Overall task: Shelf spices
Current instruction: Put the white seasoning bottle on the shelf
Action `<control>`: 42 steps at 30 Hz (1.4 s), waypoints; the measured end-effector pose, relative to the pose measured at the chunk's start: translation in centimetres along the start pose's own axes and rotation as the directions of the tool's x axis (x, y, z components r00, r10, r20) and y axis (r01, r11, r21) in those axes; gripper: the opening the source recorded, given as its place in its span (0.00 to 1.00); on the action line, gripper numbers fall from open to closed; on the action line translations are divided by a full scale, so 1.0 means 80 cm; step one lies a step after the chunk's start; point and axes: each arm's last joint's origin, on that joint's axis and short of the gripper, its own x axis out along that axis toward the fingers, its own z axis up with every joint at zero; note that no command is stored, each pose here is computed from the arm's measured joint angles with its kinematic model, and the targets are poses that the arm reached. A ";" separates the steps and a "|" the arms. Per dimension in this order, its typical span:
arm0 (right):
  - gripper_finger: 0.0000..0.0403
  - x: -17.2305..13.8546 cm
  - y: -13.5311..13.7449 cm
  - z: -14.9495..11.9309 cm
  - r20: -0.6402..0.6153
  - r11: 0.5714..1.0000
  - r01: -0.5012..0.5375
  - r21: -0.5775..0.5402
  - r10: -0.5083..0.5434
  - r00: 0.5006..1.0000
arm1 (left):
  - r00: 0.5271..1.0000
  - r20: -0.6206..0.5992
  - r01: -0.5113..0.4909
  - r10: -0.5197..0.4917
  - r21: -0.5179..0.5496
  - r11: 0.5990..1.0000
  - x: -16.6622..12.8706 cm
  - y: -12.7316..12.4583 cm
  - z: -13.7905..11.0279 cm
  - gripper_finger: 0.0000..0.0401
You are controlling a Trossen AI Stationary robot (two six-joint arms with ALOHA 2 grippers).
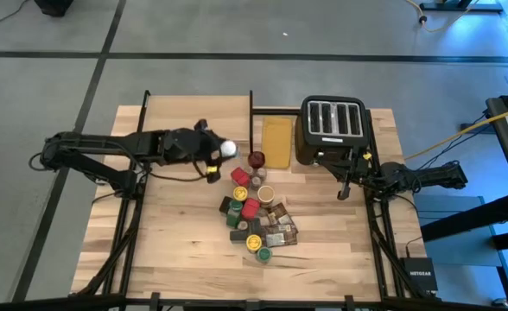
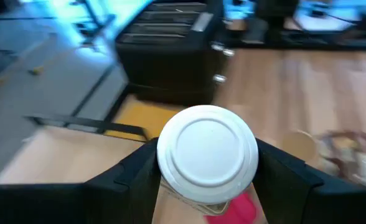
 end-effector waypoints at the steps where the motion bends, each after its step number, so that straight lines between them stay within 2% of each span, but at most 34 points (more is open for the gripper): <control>1: 0.01 0.000 0.000 0.000 0.000 1.000 0.000 0.000 0.000 1.000 | 0.999 0.003 -0.038 0.038 -0.010 0.999 0.001 0.006 0.002 0.51; 4: 0.01 0.000 0.000 0.000 0.000 1.000 0.000 0.000 0.000 1.000 | 0.989 -0.001 -0.146 0.146 -0.042 0.988 0.006 0.028 0.003 0.51; 9: 0.01 0.000 0.000 0.000 0.000 1.000 0.000 0.000 0.000 1.000 | 0.965 -0.059 -0.261 0.256 -0.091 0.961 0.018 0.068 -0.004 0.51; 14: 0.01 0.000 0.000 0.000 -0.002 1.000 0.000 -0.001 0.000 1.000 | 0.956 -0.106 -0.290 0.275 -0.187 0.938 0.027 0.105 -0.013 0.51; 18: 0.01 0.000 0.000 -0.001 -0.008 1.000 -0.001 -0.004 0.001 1.000 | 0.936 -0.179 -0.338 0.303 -0.214 0.917 0.037 0.124 -0.025 0.54; 23: 0.01 0.000 0.000 -0.001 -0.009 1.000 -0.001 -0.005 0.001 1.000 | 0.923 -0.218 -0.363 0.318 -0.216 0.907 0.045 0.133 -0.032 0.56; 30: 0.01 0.000 0.000 -0.003 -0.022 1.000 -0.002 -0.010 0.002 1.000 | 0.920 -0.240 -0.357 0.311 -0.183 0.916 0.047 0.132 -0.035 0.57; 42: 0.01 0.000 0.000 -0.003 -0.022 1.000 0.001 0.004 -0.001 1.000 | 0.918 -0.238 -0.359 0.316 -0.168 0.918 0.047 0.139 -0.035 0.64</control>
